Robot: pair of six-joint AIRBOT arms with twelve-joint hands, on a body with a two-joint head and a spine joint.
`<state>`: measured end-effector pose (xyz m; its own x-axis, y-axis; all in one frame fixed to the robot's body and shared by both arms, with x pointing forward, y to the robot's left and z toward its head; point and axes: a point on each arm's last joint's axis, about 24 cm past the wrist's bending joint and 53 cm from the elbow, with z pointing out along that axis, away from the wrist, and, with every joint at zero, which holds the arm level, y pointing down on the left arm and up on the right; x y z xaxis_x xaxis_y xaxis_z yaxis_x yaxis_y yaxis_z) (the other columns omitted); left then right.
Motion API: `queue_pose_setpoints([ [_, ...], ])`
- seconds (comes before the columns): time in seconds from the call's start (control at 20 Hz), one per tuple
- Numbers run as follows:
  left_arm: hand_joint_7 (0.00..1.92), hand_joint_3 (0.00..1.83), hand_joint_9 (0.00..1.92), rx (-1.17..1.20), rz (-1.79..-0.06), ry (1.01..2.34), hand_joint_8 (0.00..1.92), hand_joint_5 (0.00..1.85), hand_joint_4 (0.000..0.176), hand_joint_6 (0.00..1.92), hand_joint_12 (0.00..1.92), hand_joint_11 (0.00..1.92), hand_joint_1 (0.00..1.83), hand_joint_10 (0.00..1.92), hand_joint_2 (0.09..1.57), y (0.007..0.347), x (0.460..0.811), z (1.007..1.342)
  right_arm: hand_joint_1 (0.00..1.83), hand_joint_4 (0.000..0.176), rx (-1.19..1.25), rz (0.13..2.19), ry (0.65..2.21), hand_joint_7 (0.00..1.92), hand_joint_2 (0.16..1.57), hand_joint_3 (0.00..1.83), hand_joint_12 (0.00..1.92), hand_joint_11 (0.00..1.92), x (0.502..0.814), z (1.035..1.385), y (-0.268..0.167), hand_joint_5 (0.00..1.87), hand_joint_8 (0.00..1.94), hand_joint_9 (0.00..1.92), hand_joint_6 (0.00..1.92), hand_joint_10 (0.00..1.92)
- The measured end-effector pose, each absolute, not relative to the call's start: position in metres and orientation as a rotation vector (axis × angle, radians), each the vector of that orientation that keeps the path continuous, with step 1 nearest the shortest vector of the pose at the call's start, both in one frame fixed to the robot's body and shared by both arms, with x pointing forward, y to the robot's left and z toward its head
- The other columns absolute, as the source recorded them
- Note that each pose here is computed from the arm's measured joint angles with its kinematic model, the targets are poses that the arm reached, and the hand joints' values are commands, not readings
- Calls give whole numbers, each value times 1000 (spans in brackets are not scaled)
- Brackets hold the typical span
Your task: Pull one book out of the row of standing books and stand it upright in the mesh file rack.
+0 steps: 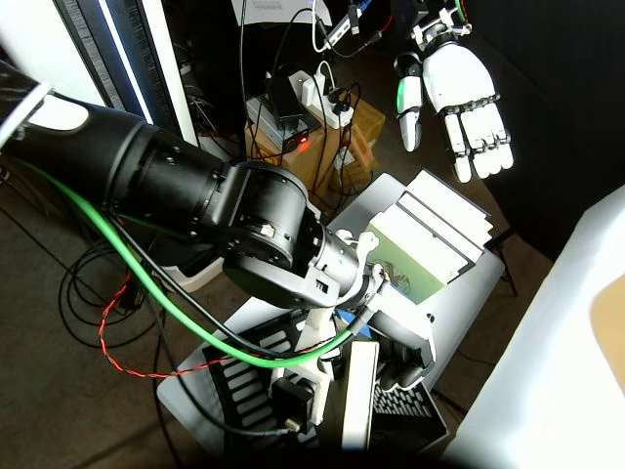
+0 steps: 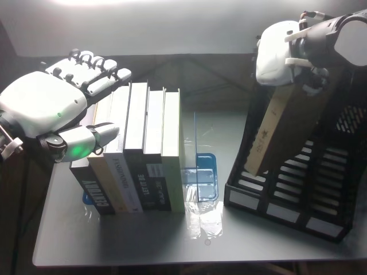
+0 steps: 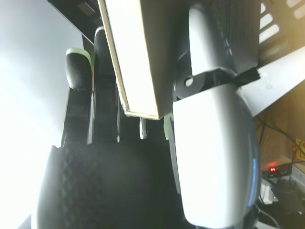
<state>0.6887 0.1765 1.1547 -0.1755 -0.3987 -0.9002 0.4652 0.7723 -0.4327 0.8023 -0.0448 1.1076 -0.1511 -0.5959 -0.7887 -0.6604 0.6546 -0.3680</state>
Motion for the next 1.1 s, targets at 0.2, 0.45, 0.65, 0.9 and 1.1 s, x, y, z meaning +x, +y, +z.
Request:
queue_pose_setpoints([
  [0.2, 0, 7, 0, 69, -772, 1568, 0, 5, 51, 1, 0, 0, 0, 0, 1481, 173, 688, 1154, 1088, 0, -1004, 70, 1837, 231, 1102, 0, 1519, 15, 802, 1103, -48, 158, 329, 124, 604, 793],
  [0.45, 0, 5, 0, 65, -778, 1568, 0, 6, 53, 2, 0, 0, 0, 0, 1482, 173, 687, 1154, 953, 0, -991, 61, 1818, 36, 1014, 0, 527, 0, 807, 1107, -49, 50, 7, 14, 34, 95],
  [0.65, 0, 3, 0, 65, -778, 1568, 0, 14, 42, 6, 0, 0, 0, 0, 1481, 173, 687, 1154, 953, 0, -992, 61, 1819, 70, 939, 0, 831, 0, 806, 1107, -49, 97, 18, 59, 34, 98],
  [0.9, 0, 5, 0, 55, -789, 1568, 0, 12, 42, 5, 0, 0, 0, 0, 1486, 172, 687, 1153, 1178, 16, -999, 77, 1816, 0, 996, 9, 0, 0, 795, 1111, -58, 0, 0, 0, 0, 0],
  [1.1, 0, 0, 0, 37, -788, 1581, 0, 18, 34, 7, 0, 0, 0, 0, 1476, 175, 687, 1149, 1130, 0, -980, 128, 1819, 0, 983, 2, 0, 0, 775, 1125, -68, 0, 0, 0, 0, 0],
])
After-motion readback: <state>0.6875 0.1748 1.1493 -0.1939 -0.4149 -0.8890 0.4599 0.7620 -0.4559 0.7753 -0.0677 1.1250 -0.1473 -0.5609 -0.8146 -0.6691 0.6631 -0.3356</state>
